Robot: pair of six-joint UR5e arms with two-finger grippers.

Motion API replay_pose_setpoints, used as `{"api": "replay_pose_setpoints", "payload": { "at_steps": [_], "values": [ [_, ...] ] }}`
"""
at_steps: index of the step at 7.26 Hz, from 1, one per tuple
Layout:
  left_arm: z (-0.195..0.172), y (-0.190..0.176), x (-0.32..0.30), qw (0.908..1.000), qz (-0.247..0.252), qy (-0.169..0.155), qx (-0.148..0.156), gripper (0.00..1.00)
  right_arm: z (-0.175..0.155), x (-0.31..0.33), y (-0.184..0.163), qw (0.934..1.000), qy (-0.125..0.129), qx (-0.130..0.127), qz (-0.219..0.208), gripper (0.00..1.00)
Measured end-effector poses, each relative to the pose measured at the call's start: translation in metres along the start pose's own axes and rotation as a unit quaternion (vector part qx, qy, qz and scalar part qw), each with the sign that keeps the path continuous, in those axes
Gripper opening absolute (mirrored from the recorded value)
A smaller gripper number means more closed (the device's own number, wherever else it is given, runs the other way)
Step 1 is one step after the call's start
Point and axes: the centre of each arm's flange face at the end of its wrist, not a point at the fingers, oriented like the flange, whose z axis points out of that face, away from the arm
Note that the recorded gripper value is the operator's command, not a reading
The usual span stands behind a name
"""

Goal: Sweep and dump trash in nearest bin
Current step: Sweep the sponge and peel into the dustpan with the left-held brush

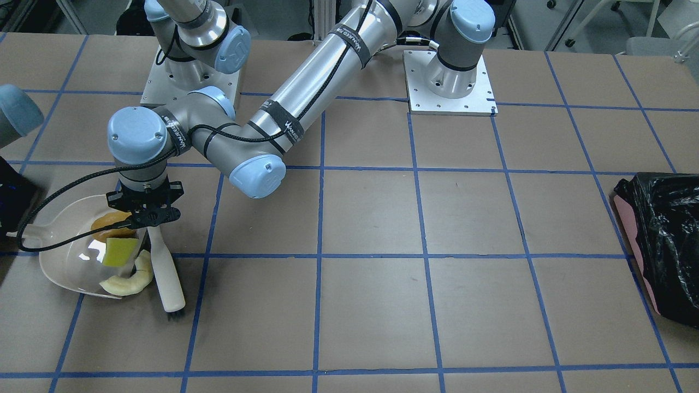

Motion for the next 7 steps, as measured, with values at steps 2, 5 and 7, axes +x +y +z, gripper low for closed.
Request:
{"api": "replay_pose_setpoints", "payload": {
  "at_steps": [2,5,7],
  "values": [
    [0.013,0.016,0.020,0.9991,-0.022,0.034,-0.013,0.00,-0.001,0.000,0.000,1.0000,0.000,-0.001,0.001,0.00],
    [-0.015,0.079,0.052,0.9923,-0.096,0.071,-0.033,0.00,-0.002,0.000,0.001,1.0000,0.001,-0.002,0.001,0.00],
    [-0.041,0.091,0.049,0.9946,-0.077,0.057,-0.038,0.00,-0.002,0.000,0.000,1.0000,0.001,-0.002,0.000,0.00]
  ]
}}
